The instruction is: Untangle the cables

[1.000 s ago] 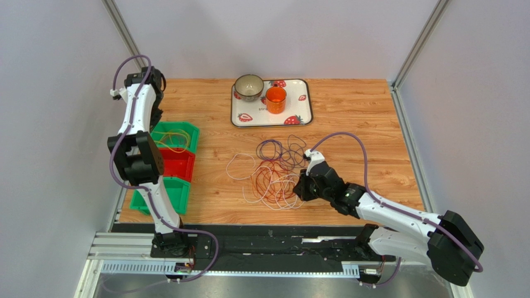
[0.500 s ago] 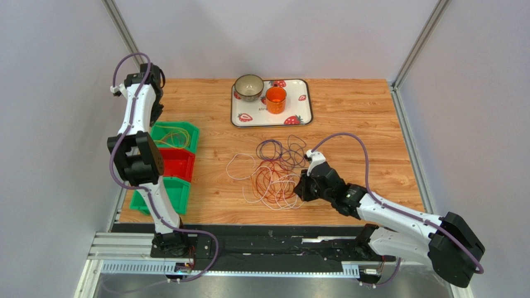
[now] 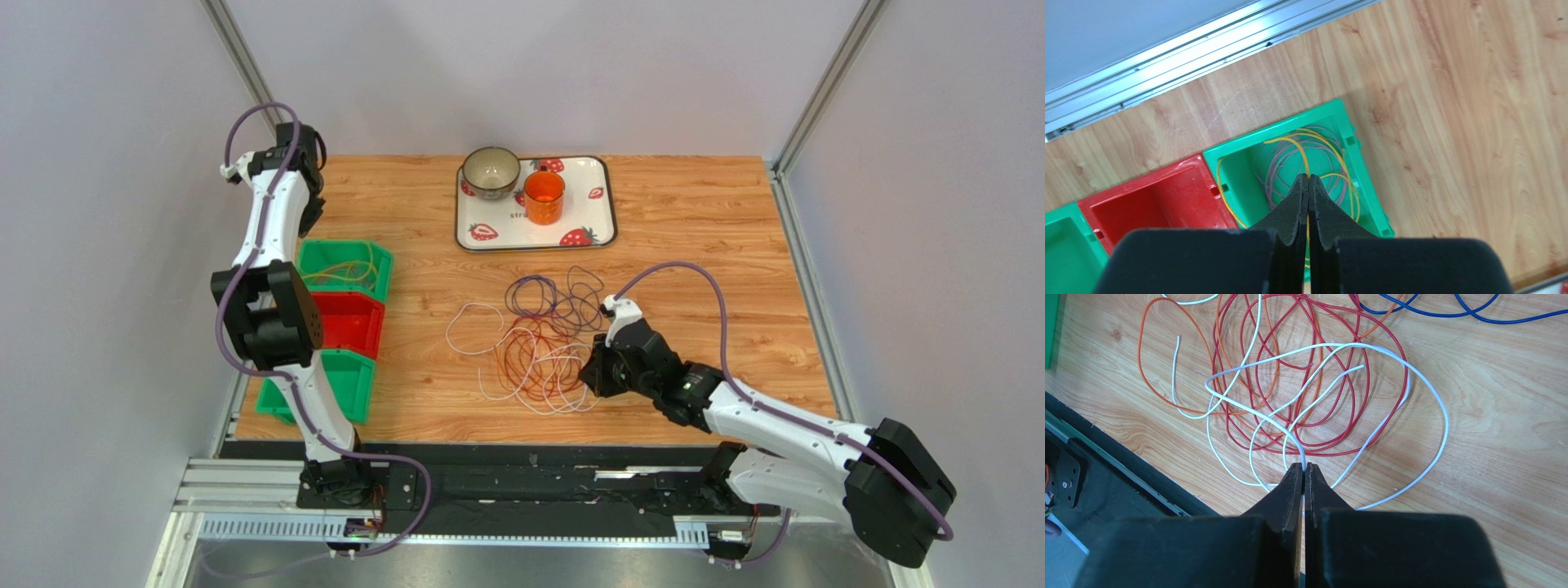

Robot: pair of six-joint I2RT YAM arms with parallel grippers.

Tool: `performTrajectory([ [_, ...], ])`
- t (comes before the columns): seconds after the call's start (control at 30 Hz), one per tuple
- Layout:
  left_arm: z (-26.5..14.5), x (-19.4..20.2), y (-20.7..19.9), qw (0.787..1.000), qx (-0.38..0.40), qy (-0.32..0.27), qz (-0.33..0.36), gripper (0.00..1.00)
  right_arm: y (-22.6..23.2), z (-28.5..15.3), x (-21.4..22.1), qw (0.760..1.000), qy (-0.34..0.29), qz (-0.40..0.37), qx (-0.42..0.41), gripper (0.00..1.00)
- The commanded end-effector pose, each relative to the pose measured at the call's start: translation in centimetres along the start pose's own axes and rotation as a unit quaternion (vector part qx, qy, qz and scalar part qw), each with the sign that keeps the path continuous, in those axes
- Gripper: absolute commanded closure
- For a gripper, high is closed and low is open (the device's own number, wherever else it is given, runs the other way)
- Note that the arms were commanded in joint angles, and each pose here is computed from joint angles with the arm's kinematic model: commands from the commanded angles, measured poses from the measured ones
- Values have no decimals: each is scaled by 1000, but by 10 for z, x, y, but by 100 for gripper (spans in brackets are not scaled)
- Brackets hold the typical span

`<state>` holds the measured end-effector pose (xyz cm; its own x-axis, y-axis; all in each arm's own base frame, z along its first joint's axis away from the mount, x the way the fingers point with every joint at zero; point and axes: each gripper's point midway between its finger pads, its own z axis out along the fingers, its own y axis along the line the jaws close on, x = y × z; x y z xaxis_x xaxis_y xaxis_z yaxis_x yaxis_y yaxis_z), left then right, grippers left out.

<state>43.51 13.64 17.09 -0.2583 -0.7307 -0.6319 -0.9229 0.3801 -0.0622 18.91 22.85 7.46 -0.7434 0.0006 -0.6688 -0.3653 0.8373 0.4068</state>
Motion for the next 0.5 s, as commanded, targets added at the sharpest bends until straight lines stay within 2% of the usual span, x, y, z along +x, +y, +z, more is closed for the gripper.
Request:
performTrajectory([
  [0.0,5,8,18,998,-53,-17,13,100,9,1,-15,1000,-25,2,-16,100],
  [0.23,4,27,23,992,-93,-42,67,100,8,-1,-15,999,-29,2,-18,100],
  [0.4,8,32,14,989,-89,-25,112,100,7,-2,-14,999,-30,2,-19,100],
  [0.47,6,29,13,989,-80,-26,121,95,7,-3,-15,999,-34,3,-19,100],
])
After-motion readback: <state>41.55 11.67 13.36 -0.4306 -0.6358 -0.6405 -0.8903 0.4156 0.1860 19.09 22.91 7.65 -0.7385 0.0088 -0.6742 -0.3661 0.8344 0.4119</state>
